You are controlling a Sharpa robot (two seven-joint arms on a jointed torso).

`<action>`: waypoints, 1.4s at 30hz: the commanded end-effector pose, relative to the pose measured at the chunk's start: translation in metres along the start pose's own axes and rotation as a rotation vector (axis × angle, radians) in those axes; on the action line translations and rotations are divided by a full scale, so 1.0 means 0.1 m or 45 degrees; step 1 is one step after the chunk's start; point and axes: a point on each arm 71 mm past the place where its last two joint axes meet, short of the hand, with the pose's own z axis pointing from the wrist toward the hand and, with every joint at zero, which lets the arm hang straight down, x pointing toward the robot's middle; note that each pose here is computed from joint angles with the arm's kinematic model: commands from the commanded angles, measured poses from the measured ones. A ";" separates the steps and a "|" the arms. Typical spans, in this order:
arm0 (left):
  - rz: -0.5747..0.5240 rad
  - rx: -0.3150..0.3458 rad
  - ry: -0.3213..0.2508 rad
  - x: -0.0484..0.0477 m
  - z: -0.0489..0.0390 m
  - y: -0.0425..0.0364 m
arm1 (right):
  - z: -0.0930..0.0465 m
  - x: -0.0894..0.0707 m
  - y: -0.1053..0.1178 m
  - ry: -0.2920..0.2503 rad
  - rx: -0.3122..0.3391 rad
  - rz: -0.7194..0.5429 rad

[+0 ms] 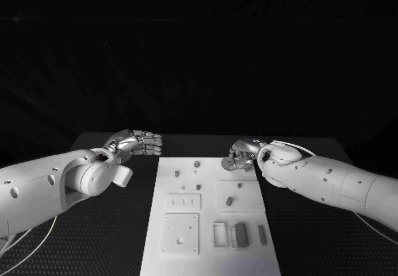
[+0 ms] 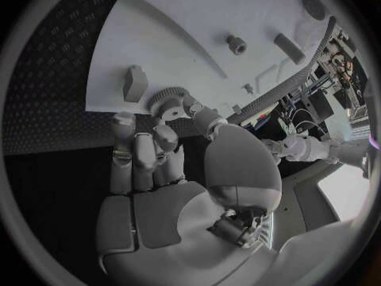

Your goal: Assemble the parts on the task board

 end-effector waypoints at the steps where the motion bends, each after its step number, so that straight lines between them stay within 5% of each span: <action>1: -0.009 0.008 0.024 0.026 0.006 -0.010 | 0.01 0.02 0.01 0.020 -0.010 -0.011; 33: -0.008 0.002 0.021 0.028 0.010 -0.007 | 0.03 0.15 0.09 -0.003 0.019 -0.120; 42: -0.009 0.002 0.024 0.030 0.011 -0.006 | 0.04 0.23 0.14 0.046 -0.002 -0.112</action>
